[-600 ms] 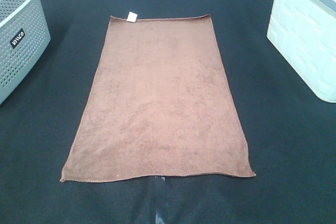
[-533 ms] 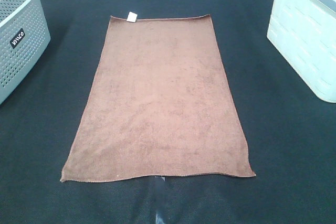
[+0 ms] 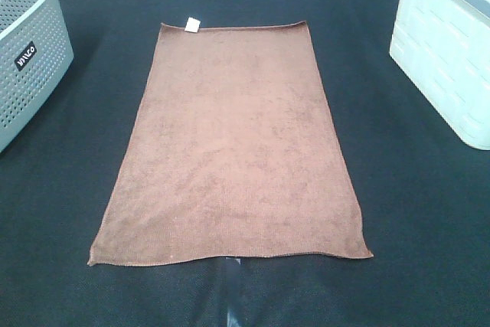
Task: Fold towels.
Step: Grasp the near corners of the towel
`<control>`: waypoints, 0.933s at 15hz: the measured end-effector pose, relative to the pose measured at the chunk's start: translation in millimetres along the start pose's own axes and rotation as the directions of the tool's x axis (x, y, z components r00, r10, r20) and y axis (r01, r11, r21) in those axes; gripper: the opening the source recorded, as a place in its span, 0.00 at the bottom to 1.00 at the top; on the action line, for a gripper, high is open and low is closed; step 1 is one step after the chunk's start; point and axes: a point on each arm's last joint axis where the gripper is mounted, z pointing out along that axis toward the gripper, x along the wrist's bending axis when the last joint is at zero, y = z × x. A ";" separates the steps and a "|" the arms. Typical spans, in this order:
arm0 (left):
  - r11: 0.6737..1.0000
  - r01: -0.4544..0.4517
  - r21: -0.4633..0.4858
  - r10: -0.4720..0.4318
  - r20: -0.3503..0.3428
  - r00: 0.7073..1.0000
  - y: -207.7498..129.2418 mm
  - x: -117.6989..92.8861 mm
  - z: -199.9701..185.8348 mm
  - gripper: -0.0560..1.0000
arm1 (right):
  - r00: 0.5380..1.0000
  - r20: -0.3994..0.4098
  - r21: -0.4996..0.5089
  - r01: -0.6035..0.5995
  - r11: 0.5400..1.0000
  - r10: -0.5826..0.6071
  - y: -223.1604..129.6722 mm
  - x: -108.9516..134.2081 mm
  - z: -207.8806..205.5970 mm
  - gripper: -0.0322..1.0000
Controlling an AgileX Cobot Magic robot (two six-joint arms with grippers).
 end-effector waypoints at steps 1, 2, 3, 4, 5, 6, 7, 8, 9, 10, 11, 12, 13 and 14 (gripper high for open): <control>1.000 0.000 0.000 0.000 0.000 1.000 0.0 0.0 0.0 0.66 | 1.000 0.000 0.000 0.000 1.000 0.000 0.0 0.0 0.0 0.79; 1.000 0.000 0.000 0.000 0.000 1.000 0.0 0.0 0.0 0.66 | 1.000 0.000 0.000 0.000 1.000 0.000 0.0 0.0 0.0 0.79; 1.000 0.000 0.000 0.000 0.000 1.000 0.0 0.0 0.0 0.66 | 1.000 0.000 0.000 0.000 1.000 0.000 0.0 0.0 0.0 0.79; 1.000 0.000 0.000 0.000 0.000 1.000 0.0 0.0 0.0 0.66 | 1.000 0.000 0.000 0.000 1.000 0.000 0.0 0.0 0.0 0.79; 1.000 0.000 0.000 0.000 0.000 1.000 0.0 0.0 0.0 0.66 | 1.000 0.000 0.000 0.000 1.000 0.000 0.0 0.0 0.0 0.79; 1.000 0.000 0.000 0.000 0.000 1.000 0.0 0.0 0.0 0.66 | 1.000 0.000 0.000 0.000 1.000 0.000 0.0 0.0 0.0 0.79; 1.000 0.000 0.000 0.000 0.000 1.000 0.0 0.0 0.0 0.66 | 1.000 0.000 0.000 0.000 1.000 0.000 0.0 0.0 0.0 0.79; 1.000 0.000 0.000 0.000 0.000 1.000 0.0 0.0 0.0 0.66 | 1.000 0.000 0.000 0.000 1.000 0.000 0.0 0.0 0.0 0.79; 1.000 0.000 0.000 0.000 0.000 1.000 0.0 0.0 0.0 0.66 | 1.000 0.000 0.000 0.000 1.000 0.000 0.0 0.0 0.0 0.79; 1.000 0.000 0.000 0.000 0.000 1.000 0.0 0.0 0.0 0.66 | 1.000 0.000 0.000 0.000 1.000 0.000 0.0 0.0 0.0 0.79; 1.000 0.000 0.000 0.000 0.000 1.000 0.0 0.0 0.0 0.66 | 1.000 0.000 0.000 0.000 1.000 0.000 0.0 0.0 0.0 0.79; 1.000 0.000 0.000 0.000 0.000 1.000 0.0 0.0 0.0 0.66 | 1.000 0.000 0.000 0.000 1.000 0.000 0.0 0.0 0.0 0.79; 1.000 0.000 0.000 0.000 0.000 1.000 0.0 0.0 0.0 0.66 | 1.000 0.000 0.000 0.000 1.000 0.000 0.0 0.0 0.0 0.79; 1.000 0.000 0.000 0.000 0.000 1.000 0.0 0.0 0.0 0.66 | 1.000 0.000 0.000 0.000 1.000 0.000 0.0 0.0 0.0 0.79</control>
